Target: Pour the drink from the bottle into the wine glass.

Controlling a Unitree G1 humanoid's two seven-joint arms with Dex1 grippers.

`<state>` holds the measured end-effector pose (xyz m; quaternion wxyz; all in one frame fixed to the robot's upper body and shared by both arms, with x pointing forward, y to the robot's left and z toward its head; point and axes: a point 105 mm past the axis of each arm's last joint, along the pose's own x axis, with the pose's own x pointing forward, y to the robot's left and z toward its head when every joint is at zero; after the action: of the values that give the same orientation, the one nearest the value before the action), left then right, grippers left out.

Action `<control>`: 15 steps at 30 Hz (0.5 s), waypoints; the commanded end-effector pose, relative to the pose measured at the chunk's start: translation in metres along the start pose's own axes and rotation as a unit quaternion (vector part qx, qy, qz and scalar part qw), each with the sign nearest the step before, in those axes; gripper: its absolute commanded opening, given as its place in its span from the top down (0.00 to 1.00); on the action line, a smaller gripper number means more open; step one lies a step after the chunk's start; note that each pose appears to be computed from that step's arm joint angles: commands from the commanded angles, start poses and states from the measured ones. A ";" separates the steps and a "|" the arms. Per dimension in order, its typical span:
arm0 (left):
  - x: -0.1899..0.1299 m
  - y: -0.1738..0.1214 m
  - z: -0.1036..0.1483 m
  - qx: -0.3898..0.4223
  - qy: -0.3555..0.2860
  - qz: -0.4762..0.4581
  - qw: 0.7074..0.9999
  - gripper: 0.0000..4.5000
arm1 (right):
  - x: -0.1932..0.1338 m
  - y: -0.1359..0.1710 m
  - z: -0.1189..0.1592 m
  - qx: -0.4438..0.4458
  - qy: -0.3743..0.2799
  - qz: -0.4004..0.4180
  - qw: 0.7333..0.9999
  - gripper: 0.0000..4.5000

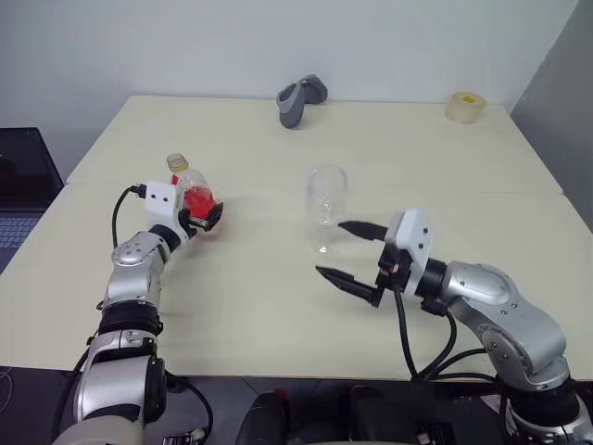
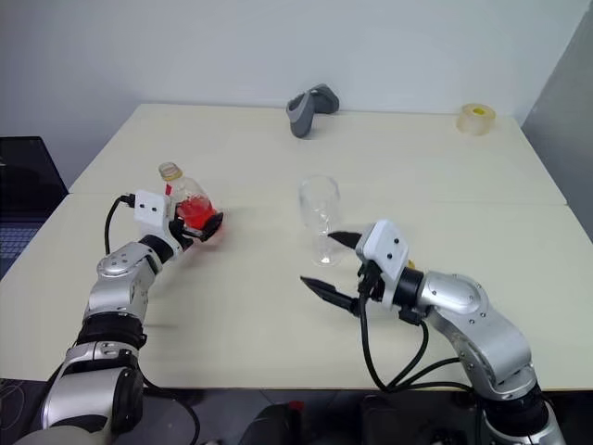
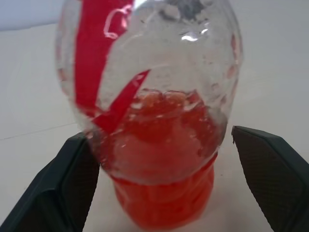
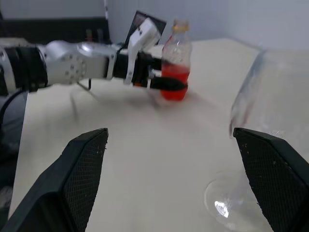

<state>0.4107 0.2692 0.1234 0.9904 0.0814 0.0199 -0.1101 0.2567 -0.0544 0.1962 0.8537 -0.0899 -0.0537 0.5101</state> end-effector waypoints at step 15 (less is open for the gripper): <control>0.009 -0.005 0.024 -0.007 -0.054 -0.023 0.998 0.34 | -0.006 0.004 0.017 -0.012 -0.014 -0.016 1.000 0.00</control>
<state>0.4190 0.2595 0.1280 0.9881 0.0736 0.0042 -0.1348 0.2539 -0.0554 0.1990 0.8629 -0.0849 -0.0452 0.4962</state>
